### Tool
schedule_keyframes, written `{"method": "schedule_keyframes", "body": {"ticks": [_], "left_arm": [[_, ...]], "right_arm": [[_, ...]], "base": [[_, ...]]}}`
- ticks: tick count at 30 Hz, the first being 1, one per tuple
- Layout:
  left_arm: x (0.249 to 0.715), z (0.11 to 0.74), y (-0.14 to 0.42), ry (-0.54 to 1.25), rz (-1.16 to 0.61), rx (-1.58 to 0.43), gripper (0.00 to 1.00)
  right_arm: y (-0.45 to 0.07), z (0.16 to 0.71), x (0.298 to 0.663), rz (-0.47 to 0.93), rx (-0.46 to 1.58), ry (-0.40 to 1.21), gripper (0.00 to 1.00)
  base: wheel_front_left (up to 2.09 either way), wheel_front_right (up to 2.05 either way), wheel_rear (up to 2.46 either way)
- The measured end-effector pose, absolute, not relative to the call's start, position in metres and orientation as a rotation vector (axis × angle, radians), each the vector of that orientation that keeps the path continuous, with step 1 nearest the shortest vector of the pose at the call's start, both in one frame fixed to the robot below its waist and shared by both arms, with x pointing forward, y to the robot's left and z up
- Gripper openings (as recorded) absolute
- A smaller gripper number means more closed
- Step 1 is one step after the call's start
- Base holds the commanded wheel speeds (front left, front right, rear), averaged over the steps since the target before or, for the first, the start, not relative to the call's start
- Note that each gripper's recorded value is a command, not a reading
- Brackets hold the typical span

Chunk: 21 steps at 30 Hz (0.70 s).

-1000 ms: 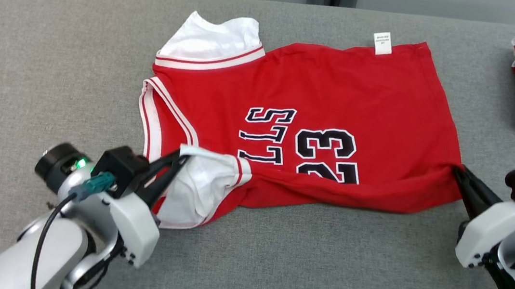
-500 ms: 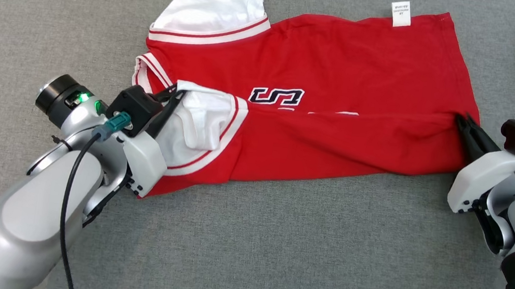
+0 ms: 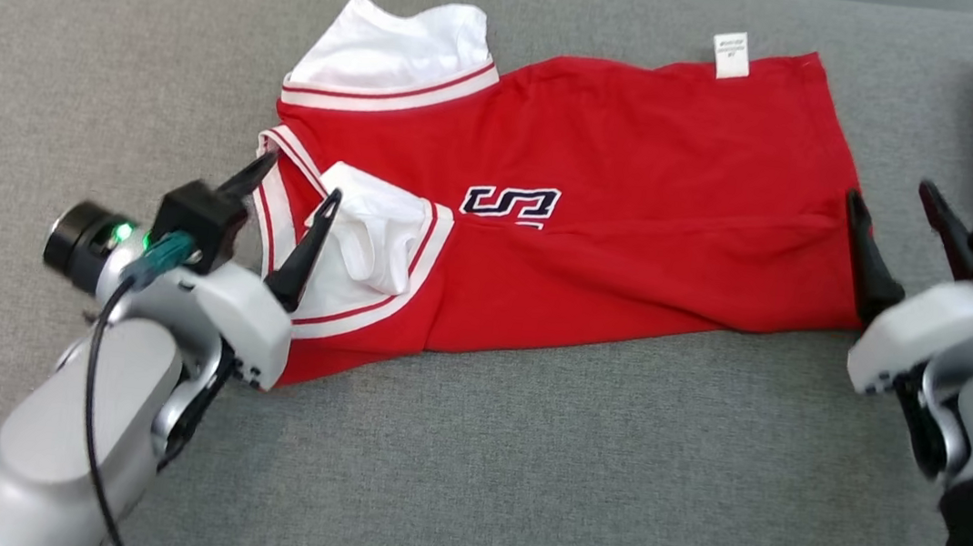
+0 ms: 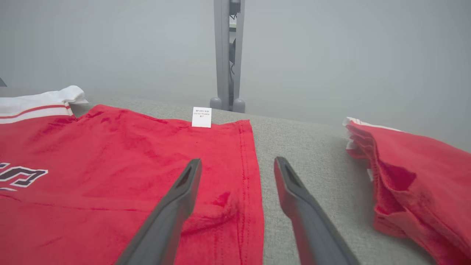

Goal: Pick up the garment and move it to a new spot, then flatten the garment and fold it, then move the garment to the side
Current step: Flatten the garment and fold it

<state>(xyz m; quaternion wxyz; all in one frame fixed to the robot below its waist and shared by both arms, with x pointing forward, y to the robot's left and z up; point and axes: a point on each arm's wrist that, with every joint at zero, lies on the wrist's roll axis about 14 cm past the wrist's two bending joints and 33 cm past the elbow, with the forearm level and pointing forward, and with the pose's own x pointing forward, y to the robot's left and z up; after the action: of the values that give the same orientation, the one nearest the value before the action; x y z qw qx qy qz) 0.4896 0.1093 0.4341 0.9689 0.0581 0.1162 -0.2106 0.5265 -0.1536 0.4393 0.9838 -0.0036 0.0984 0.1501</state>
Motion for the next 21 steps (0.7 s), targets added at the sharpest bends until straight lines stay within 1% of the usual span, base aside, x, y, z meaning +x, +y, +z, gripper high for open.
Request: {"method": "schedule_keyframes", "body": {"ticks": [3,9,15,21], "left_arm": [[0.472,0.433,0.114,0.261,-0.391,0.030,1.00],[0.428,0.420,0.122,0.395,-0.366,-0.071,1.00],[0.413,0.417,0.128,0.464,-0.352,-0.113,1.00],[0.410,0.407,0.125,0.518,-0.353,-0.126,1.00]], "right_arm": [[-0.163,0.435,0.507,0.275,0.009,0.201,1.00],[-0.171,0.440,0.487,0.244,0.024,0.175,1.00],[-0.166,0.444,0.481,0.247,0.031,0.154,1.00],[-0.165,0.444,0.480,0.252,0.027,0.150,1.00]], "base": [[0.00,0.00,0.00],[0.00,0.00,0.00],[0.00,0.00,0.00],[0.00,0.00,0.00]]}}
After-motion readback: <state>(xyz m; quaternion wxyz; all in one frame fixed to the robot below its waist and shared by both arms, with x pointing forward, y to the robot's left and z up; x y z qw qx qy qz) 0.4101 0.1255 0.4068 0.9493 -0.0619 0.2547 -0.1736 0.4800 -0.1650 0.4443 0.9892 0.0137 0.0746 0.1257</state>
